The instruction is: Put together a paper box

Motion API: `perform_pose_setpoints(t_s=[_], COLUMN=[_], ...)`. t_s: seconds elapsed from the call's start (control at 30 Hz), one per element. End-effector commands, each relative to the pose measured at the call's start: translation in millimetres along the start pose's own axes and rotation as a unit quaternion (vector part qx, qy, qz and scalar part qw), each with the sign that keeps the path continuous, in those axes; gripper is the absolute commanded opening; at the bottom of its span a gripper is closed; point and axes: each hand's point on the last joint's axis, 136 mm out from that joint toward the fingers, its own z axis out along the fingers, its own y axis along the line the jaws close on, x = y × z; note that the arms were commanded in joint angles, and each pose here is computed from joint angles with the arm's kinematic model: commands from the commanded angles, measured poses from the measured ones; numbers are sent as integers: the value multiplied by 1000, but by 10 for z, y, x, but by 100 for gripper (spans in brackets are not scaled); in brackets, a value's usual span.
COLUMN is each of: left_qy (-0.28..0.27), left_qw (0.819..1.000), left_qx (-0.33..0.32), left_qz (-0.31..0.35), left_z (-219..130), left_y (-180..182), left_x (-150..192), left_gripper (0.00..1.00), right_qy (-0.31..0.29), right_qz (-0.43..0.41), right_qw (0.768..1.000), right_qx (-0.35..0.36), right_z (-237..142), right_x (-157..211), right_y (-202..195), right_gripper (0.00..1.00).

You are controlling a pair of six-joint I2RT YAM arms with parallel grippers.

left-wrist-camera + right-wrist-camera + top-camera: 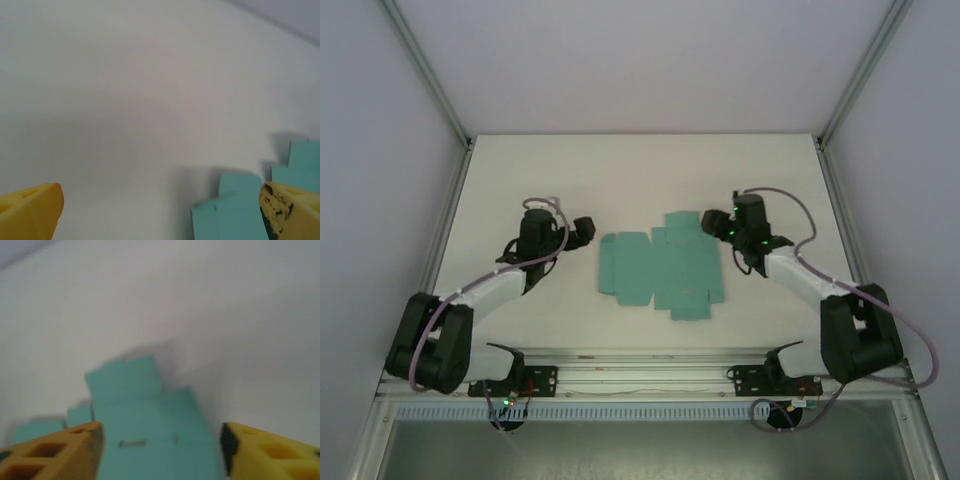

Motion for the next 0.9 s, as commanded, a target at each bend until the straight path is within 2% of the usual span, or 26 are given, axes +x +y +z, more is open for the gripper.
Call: perform_pose_setpoints(t_s=[0.0,0.17,0.27,0.4,0.5,0.6,0.73,0.87], left_qy=[95,147,175,186,188,182,173,146], left_qw=[994,984,976,971,969,963,955,952], left_qx=[51,95,124,147,155,190,232,261], left_qz=[-21,-31,-32,-28,-41,-55,-65,-63], left_z=[85,152,152,182,244,290,293,208], left_y=[-259,-415,-523,-585,-600,-722,-906,-1038], left_x=[356,676,853,1025,1060,1029,911,735], left_gripper=[100,100,100,97,88,75,49,28], right_qy=[87,118,135,138,141,146,143,134], right_qz=[44,74,85,96,104,100,99,95], right_qw=[995,989,986,984,983,983,983,985], right_qx=[11,47,46,53,56,52,58,51], right_z=[86,277,336,359,385,417,457,443], right_x=[447,748,887,1003,1082,1139,1152,1085], right_y=[-5,-230,-273,-353,-401,-417,-454,-412], right_gripper=[57,47,46,46,46,46,45,45])
